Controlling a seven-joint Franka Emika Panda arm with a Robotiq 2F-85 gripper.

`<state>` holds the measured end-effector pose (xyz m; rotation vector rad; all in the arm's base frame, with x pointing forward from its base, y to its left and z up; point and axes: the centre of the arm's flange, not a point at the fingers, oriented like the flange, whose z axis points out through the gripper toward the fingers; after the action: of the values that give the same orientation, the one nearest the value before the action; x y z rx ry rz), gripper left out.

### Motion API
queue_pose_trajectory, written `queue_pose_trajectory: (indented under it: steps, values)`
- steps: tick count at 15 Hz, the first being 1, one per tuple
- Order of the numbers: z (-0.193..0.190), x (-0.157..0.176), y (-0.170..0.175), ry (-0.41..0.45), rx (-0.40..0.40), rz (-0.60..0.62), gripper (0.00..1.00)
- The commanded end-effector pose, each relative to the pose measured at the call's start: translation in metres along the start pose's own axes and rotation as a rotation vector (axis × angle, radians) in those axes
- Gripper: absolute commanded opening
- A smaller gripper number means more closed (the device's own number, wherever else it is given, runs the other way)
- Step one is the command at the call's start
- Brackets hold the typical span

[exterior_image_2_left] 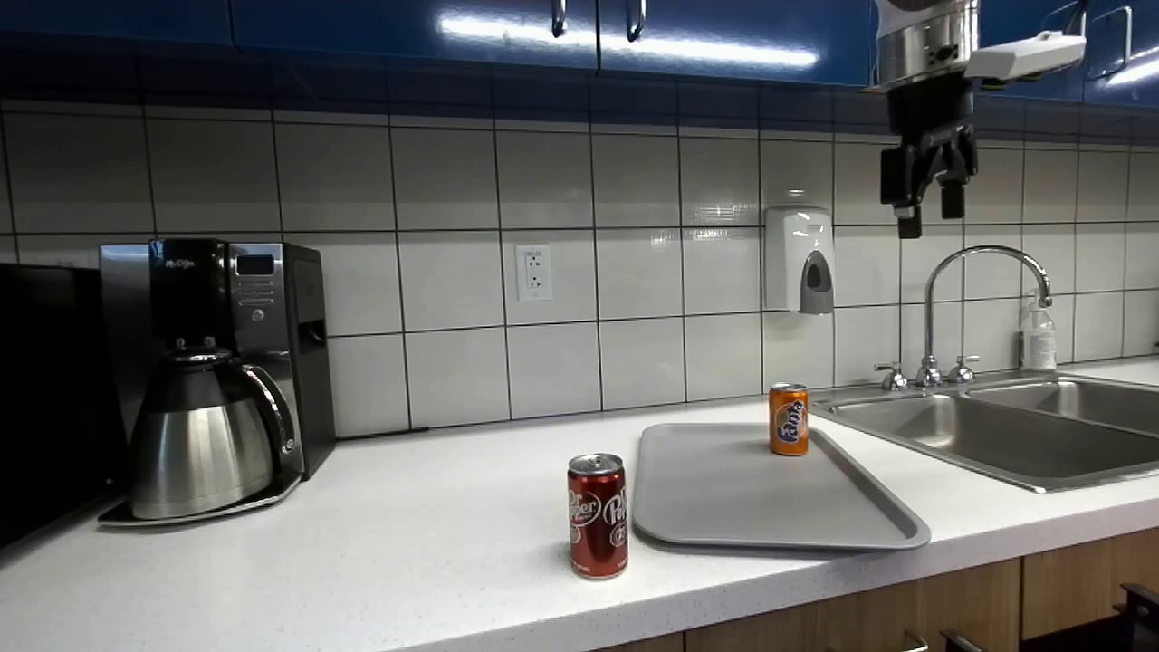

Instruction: Put the can on the tray

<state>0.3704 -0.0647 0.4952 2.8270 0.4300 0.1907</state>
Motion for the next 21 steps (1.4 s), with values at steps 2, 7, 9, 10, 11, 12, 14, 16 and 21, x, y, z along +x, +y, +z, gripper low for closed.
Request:
queue_pose_trajectory:
  steps: [2, 7, 9, 10, 11, 12, 14, 16, 21]
  values:
    - [0.008, 0.03, -0.027, 0.003, -0.005, -0.015, 1.0]
    - [0.017, 0.055, -0.056, 0.005, -0.01, -0.037, 1.0]
    - [0.02, 0.064, -0.068, -0.002, -0.006, -0.038, 1.0]
    - [0.021, 0.068, -0.074, -0.005, -0.003, -0.035, 1.0]
    - [0.022, 0.073, -0.08, -0.009, 0.001, -0.028, 1.0]
    - [0.023, 0.077, -0.086, -0.015, 0.003, -0.016, 1.0]
    - [0.023, 0.087, -0.096, -0.023, 0.009, 0.012, 1.0]
    - [0.024, 0.096, -0.106, -0.027, 0.013, 0.037, 1.0]
    - [0.027, 0.116, -0.133, -0.026, 0.034, 0.073, 1.0]
